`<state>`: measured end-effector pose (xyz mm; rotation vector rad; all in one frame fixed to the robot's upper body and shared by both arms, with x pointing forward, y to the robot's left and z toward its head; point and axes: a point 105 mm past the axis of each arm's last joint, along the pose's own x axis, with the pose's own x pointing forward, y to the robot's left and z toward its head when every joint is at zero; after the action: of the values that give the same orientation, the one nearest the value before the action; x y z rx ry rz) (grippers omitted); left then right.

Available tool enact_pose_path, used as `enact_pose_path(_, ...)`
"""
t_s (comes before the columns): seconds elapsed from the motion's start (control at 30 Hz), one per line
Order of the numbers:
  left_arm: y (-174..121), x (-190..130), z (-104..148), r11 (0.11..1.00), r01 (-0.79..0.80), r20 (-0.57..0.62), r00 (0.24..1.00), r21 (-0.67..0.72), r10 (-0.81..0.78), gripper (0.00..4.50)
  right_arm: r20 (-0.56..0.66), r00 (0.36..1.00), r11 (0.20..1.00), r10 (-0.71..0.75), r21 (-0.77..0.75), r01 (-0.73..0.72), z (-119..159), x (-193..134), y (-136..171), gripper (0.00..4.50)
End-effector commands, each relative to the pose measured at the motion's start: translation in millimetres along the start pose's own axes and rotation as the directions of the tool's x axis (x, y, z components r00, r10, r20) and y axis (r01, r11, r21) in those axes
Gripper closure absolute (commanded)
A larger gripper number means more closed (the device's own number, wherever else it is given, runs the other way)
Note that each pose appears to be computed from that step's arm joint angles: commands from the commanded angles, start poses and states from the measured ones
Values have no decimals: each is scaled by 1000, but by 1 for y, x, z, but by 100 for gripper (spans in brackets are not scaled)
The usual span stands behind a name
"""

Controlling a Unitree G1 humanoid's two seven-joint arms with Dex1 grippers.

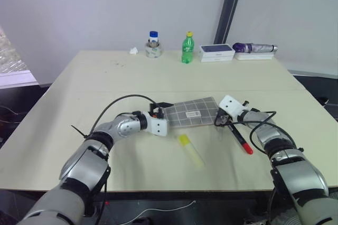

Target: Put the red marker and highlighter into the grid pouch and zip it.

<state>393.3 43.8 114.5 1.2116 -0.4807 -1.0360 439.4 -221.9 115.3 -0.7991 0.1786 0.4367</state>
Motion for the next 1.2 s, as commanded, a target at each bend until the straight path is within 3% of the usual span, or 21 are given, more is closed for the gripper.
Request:
enact_pose_path(0.03,-35,0,-1,988,143,-4,990,-53,-144,128,40,999,1000,-13,-17,14,11,-1,-5,450)
enact_pose_path(0.23,-30,-5,-5,986,126,-4,992,-106,-127,447,44,999,1000,-17,-20,18,11,-2,-7,450)
enact_pose_path(0.53,-1,-27,-12,979,-20,14,1000,-203,24,447,141,986,996,-88,18,86,33,-13,-35,450)
enact_pose_path(0.63,5,-40,-18,979,-67,-6,998,-191,67,450,189,973,991,-132,24,130,44,-22,-50,367)
enact_pose_path(0.77,14,-62,-27,961,-181,-45,984,-210,175,450,276,947,978,-162,175,116,58,-39,-59,156)
enact_pose_path(0.87,13,-74,-31,948,-238,-83,971,-212,225,450,318,937,964,-143,258,60,68,-50,-44,4)
enact_pose_path(1.2,6,-87,-27,850,-421,-201,906,-316,374,450,279,960,902,24,408,-141,77,-58,53,4)
